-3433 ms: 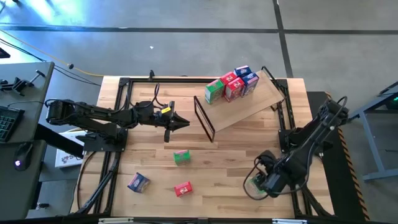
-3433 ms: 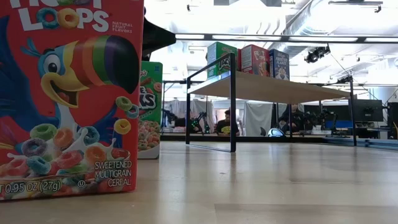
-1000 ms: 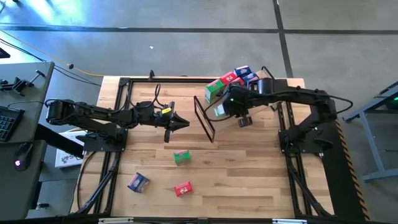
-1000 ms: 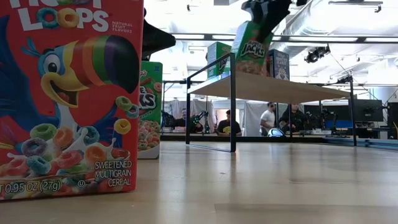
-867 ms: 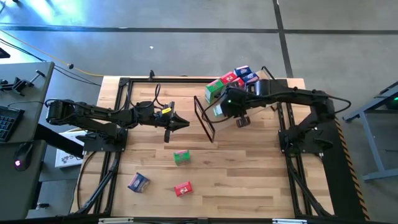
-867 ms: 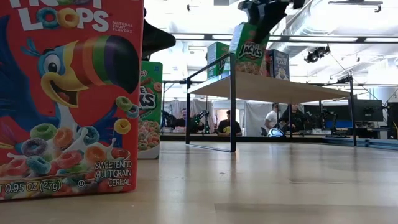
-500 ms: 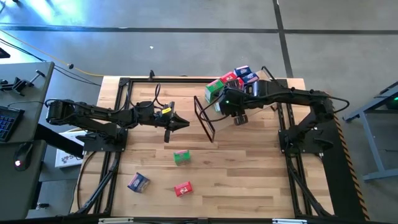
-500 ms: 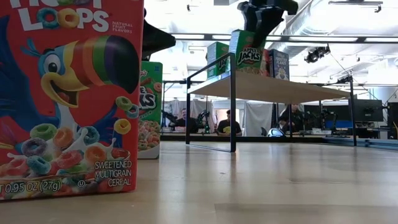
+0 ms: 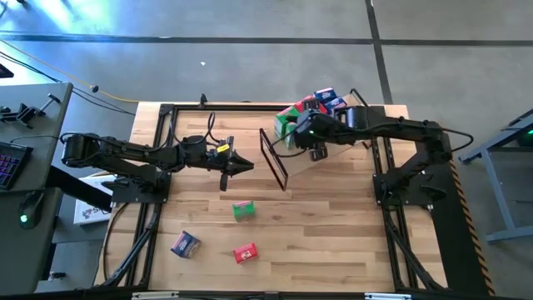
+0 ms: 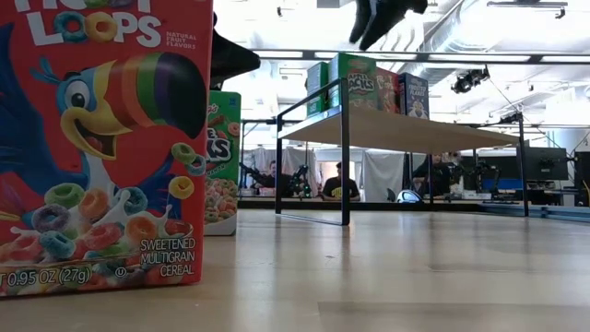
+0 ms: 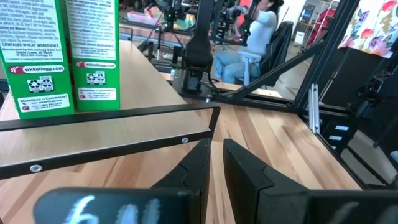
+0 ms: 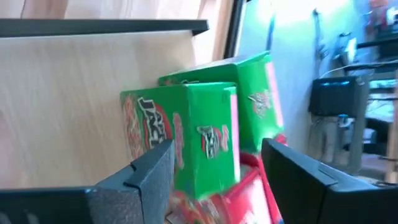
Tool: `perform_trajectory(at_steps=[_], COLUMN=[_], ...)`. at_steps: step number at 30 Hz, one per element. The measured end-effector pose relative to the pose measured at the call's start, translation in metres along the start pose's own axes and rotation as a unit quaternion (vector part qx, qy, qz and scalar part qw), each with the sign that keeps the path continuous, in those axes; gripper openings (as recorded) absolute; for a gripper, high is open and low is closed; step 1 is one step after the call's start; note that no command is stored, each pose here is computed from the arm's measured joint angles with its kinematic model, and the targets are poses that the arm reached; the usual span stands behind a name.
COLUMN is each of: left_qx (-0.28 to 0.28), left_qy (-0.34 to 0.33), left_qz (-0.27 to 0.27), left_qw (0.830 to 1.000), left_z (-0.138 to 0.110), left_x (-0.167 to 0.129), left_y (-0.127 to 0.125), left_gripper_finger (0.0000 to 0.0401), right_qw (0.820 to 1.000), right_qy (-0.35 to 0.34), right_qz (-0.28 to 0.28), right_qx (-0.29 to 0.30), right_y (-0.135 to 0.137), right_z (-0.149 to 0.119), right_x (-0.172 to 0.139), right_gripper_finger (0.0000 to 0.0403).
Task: Stack cereal on shelf
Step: Put the right green cereal box on the shelf and aligned with the other green cereal box
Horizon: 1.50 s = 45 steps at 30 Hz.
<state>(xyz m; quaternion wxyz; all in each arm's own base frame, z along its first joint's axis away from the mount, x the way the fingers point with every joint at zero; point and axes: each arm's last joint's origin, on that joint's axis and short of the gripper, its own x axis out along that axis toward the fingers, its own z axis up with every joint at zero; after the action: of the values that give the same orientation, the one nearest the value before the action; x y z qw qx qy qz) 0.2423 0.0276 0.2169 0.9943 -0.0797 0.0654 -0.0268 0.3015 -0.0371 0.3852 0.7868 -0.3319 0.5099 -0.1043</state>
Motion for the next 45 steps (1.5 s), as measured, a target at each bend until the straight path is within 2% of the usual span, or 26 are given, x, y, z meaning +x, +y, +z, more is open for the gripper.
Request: perform_trajectory(at_steps=[3, 7, 9, 14, 17, 19, 26, 39, 45], left_qx=[0.0, -0.002, -0.005, 0.0, 0.003, -0.001, -0.01, -0.014, -0.034], left_qy=[0.002, 0.005, 0.004, 0.006, 0.007, 0.007, 0.008, 0.013, 0.043], left_qz=[0.0, 0.001, 0.001, 0.001, 0.001, 0.001, 0.001, 0.003, 0.008], left_qw=[1.0, 1.0, 1.0, 1.0, 1.0, 1.0, 1.0, 1.0, 0.998], left_z=[0.0, -0.001, -0.001, -0.001, -0.001, -0.001, -0.002, -0.002, 0.001], left_x=[0.0, 0.0, 0.0, 0.0, 0.0, 0.0, 0.0, 0.0, 0.003], left_y=[0.0, 0.0, 0.0, 0.0, 0.0, 0.0, 0.0, 0.001, 0.001], left_gripper_finger=[0.0035, 0.0035, 0.0035, 0.0035, 0.0035, 0.0035, 0.0035, 0.0035, 0.0035], right_qw=[1.0, 0.99, 0.983, 0.977, 0.975, 0.973, 0.968, 0.959, 0.961], right_qy=[-0.008, 0.01, 0.026, 0.011, -0.005, -0.011, -0.016, -0.047, -0.058], right_qz=[-0.011, 0.066, 0.063, 0.038, 0.023, 0.013, -0.012, -0.038, -0.038], right_qx=[0.018, 0.127, 0.168, 0.211, 0.223, 0.229, 0.252, 0.276, 0.267], right_y=[0.003, 0.01, 0.015, 0.036, 0.047, 0.052, 0.053, 0.044, 0.054], right_z=[-0.004, -0.024, -0.033, -0.053, -0.06, -0.061, -0.057, -0.052, -0.055], right_x=[-0.017, -0.031, -0.025, 0.0, 0.014, 0.021, 0.038, 0.041, 0.017], right_gripper_finger=[0.0222, 0.02, 0.0171, 0.0073, 0.0025, 0.0007, 0.0011, 0.0012, 0.0011])
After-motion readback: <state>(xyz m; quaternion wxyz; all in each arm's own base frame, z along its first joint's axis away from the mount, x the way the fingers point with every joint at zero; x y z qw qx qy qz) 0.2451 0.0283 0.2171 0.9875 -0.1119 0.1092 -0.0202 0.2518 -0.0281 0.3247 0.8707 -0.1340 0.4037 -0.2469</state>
